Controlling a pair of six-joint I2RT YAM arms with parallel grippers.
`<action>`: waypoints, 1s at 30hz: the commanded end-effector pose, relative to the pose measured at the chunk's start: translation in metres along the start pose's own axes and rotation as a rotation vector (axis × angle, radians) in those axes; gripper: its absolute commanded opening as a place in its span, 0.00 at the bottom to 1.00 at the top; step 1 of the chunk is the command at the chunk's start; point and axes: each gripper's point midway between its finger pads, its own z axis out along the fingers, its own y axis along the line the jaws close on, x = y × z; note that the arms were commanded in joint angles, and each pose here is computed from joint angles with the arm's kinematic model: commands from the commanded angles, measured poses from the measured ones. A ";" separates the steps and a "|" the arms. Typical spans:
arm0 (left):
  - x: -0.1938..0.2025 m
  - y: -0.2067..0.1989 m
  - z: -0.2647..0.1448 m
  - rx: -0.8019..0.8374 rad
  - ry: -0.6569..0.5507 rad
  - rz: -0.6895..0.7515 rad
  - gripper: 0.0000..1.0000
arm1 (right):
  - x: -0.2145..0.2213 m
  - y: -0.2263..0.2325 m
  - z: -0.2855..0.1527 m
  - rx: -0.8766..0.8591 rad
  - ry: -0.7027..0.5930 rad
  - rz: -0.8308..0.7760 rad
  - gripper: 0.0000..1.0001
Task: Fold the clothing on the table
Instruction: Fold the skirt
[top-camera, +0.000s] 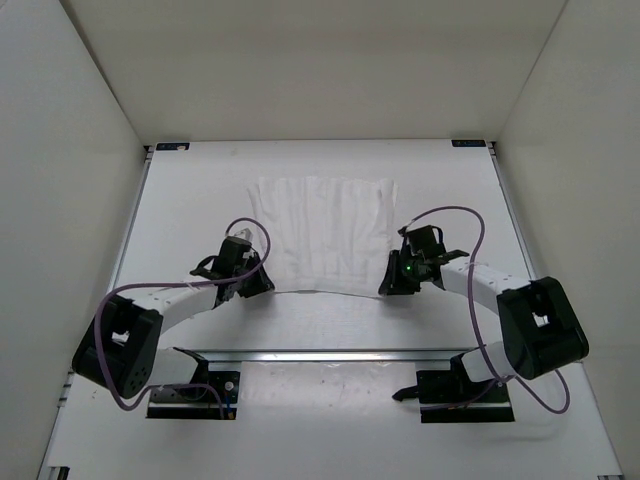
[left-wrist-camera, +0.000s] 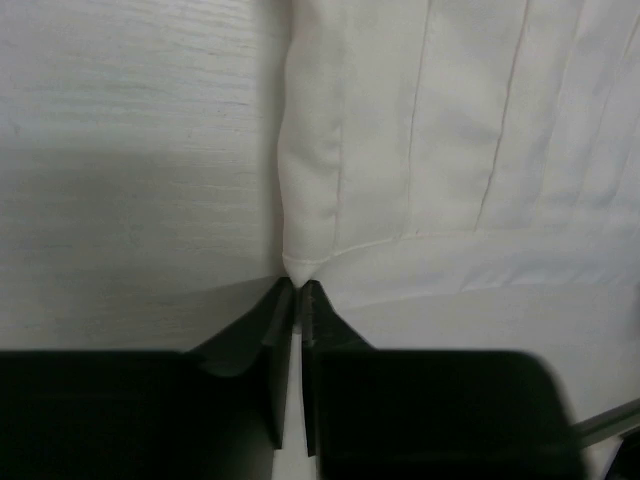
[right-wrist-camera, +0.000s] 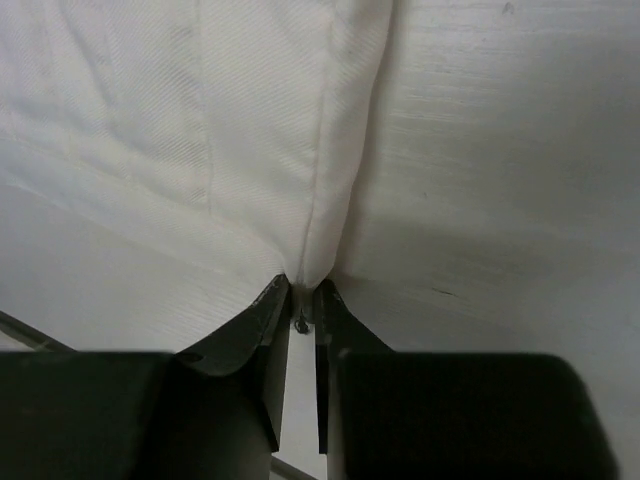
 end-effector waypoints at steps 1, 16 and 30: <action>-0.023 -0.009 0.002 0.008 -0.074 0.013 0.15 | -0.005 -0.004 0.007 0.025 -0.007 0.000 0.04; -0.043 -0.050 -0.084 0.125 -0.140 0.075 0.00 | -0.035 0.034 -0.074 -0.009 -0.135 -0.051 0.00; 0.046 -0.044 -0.165 0.384 -0.009 -0.008 0.00 | 0.086 0.036 -0.142 -0.160 0.007 0.004 0.00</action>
